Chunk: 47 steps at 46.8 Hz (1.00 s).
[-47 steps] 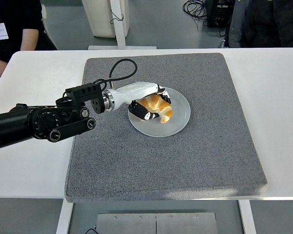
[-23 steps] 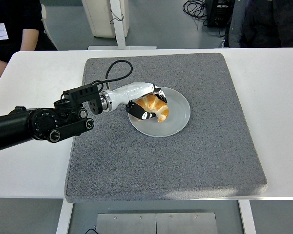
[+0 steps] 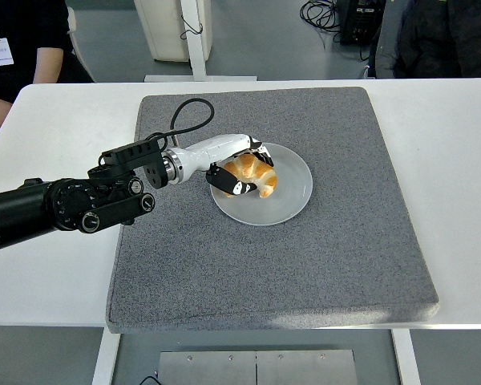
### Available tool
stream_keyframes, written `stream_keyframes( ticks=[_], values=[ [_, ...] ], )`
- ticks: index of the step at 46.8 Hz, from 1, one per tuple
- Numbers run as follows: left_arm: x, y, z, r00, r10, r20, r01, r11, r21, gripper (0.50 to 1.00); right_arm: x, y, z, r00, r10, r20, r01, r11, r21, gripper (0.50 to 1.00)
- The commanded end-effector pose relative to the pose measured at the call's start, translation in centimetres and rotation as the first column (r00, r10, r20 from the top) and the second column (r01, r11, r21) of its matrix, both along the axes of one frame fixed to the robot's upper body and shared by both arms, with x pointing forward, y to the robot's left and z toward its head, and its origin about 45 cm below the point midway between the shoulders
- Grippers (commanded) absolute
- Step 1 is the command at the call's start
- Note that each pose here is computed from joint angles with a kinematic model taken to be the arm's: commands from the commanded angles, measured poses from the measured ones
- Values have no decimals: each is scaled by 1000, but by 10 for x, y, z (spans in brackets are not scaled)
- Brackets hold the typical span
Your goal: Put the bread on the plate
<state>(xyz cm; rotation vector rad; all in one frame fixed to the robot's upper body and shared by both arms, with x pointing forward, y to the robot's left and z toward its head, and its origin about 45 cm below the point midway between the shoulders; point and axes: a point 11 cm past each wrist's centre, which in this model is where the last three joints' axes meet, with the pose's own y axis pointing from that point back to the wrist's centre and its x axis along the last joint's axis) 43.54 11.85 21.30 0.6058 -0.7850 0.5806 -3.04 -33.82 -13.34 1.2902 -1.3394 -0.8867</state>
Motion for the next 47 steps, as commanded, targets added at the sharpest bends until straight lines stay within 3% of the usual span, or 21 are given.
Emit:
stream_keyframes(
  ticks=[1,14,27,36,47],
  values=[
    [0,1,0,1000,8,-11,-8,1000,-10,537,0,0,0,1000,0,0,0,1000,0,1000],
    [0,0,-1,1000,10,-15,-10,1000,-13,689,0,0,0,1000,0,0,0,1000,0,1000],
    [0,0,-1,1000,11,-16,-11,1000,-15,804,0,0,0,1000,0,0,0,1000,0,1000],
    [1,1,0,999,33,-38,-34,999,-42,866,0,0,0,1000,0,0,0,1000,0,1000],
    [4,2,5,998,46,-42,-48,997,-62,892,0,0,0,1000,0,0,0,1000,0,1000]
  ],
)
